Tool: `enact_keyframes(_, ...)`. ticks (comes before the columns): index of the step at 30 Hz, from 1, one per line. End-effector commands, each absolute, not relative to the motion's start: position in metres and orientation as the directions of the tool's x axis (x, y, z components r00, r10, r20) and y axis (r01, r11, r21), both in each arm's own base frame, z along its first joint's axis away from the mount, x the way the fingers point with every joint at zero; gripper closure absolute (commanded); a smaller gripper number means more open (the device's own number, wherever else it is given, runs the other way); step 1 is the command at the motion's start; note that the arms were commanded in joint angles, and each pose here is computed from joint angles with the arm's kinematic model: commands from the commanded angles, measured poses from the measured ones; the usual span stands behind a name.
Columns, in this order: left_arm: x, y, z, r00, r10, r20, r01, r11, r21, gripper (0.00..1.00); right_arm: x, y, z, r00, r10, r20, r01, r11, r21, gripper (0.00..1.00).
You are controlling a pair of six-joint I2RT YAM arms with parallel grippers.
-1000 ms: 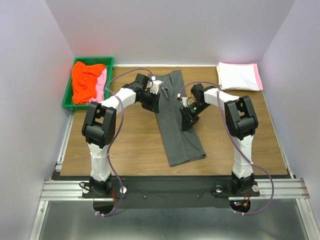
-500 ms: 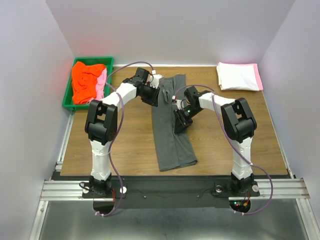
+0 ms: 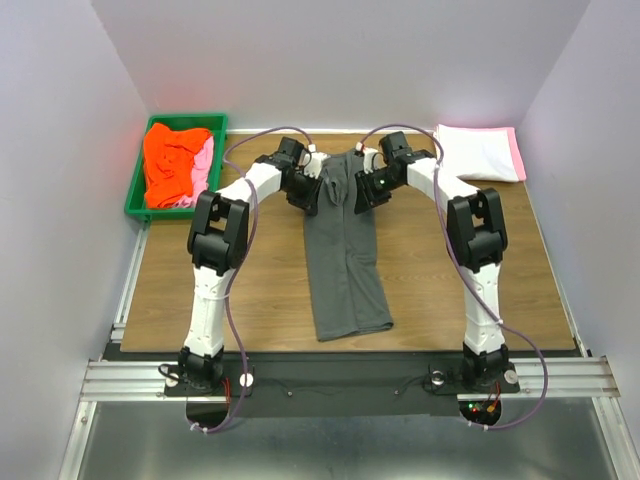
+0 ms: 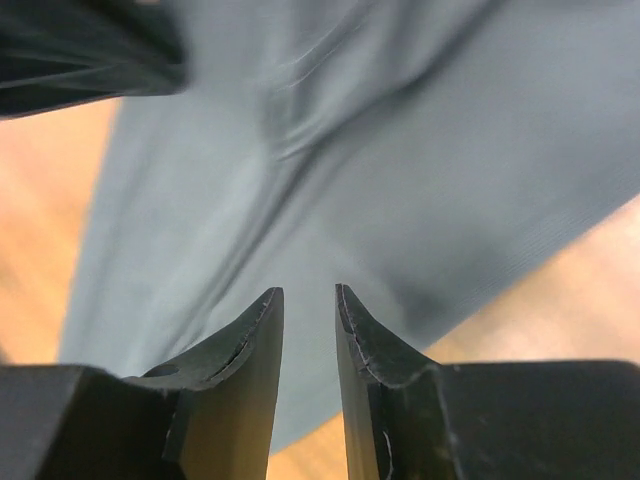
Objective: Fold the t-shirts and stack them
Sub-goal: Fold the tshirt
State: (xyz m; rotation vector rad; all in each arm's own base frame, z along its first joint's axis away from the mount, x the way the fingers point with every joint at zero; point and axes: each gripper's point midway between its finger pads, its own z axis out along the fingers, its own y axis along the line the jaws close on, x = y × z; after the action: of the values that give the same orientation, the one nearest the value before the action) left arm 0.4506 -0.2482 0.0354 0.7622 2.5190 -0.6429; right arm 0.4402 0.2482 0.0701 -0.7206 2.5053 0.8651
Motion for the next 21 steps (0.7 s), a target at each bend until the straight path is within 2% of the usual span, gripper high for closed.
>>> enact_keyframes(1, 0.468, -0.245, 0.038, -0.752, 0.397, -0.525, 0.598, 0.747, -0.292, 0.71, 0.474, 0.239, 0.046, -0.78, -0.346, -0.521, -0.567, 0.743, 0.355, 0.67)
enact_keyframes(5, 0.493, -0.242, 0.034, -0.745, 0.391, -0.54, 0.592, 0.76, -0.267, 0.71, 0.497, 0.225, 0.012, -0.813, -0.32, -0.487, -0.504, 0.805, 0.313, 0.69)
enact_keyframes(21, 0.557, -0.22, 0.045, -0.691, 0.355, -0.63, 0.574, 0.799, -0.18, 0.68, 0.555, 0.209, -0.002, -0.78, -0.285, -0.557, -0.473, 0.851, 0.228, 0.68)
